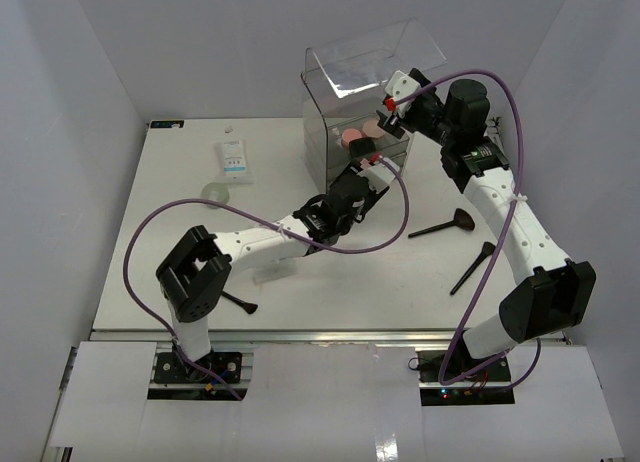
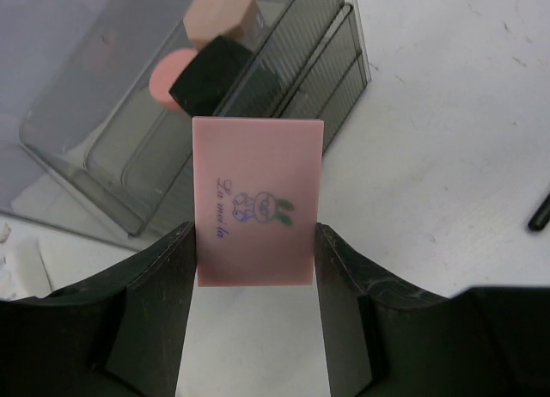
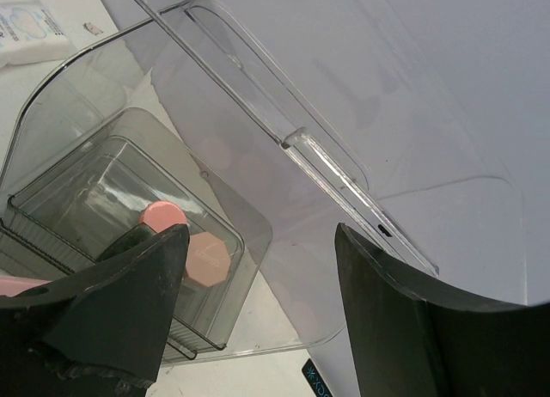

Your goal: Organize the makeup

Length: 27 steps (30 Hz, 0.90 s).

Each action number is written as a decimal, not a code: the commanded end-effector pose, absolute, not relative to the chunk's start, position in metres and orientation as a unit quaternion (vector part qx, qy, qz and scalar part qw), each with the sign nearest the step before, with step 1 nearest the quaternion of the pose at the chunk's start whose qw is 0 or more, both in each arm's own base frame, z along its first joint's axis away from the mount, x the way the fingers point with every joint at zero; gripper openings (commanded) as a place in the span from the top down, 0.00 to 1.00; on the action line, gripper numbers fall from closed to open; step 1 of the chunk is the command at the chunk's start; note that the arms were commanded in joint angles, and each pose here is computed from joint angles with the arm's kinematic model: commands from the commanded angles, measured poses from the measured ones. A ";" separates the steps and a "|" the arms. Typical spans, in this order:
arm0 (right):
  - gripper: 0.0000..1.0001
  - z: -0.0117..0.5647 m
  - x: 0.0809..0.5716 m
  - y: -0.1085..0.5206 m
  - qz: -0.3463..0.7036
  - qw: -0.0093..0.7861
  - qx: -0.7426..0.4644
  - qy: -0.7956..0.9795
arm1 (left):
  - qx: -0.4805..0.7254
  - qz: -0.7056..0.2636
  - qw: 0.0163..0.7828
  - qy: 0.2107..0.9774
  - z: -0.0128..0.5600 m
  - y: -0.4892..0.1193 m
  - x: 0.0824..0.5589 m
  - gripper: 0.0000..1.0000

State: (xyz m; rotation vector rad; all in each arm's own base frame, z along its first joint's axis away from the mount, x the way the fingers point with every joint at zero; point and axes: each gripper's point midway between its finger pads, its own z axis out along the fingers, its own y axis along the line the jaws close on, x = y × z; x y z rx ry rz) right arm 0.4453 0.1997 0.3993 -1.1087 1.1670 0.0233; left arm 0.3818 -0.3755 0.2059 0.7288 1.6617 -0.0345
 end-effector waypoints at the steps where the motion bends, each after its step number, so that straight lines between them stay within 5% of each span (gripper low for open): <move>1: 0.25 0.439 0.446 0.196 -0.004 0.727 -0.472 0.499 | 0.321 0.027 0.664 0.674 0.246 -0.386 0.404 0.90; 27: 0.24 0.442 0.451 0.195 0.000 0.730 -0.460 0.506 | 0.291 0.102 0.692 0.652 0.259 -0.370 0.476 0.87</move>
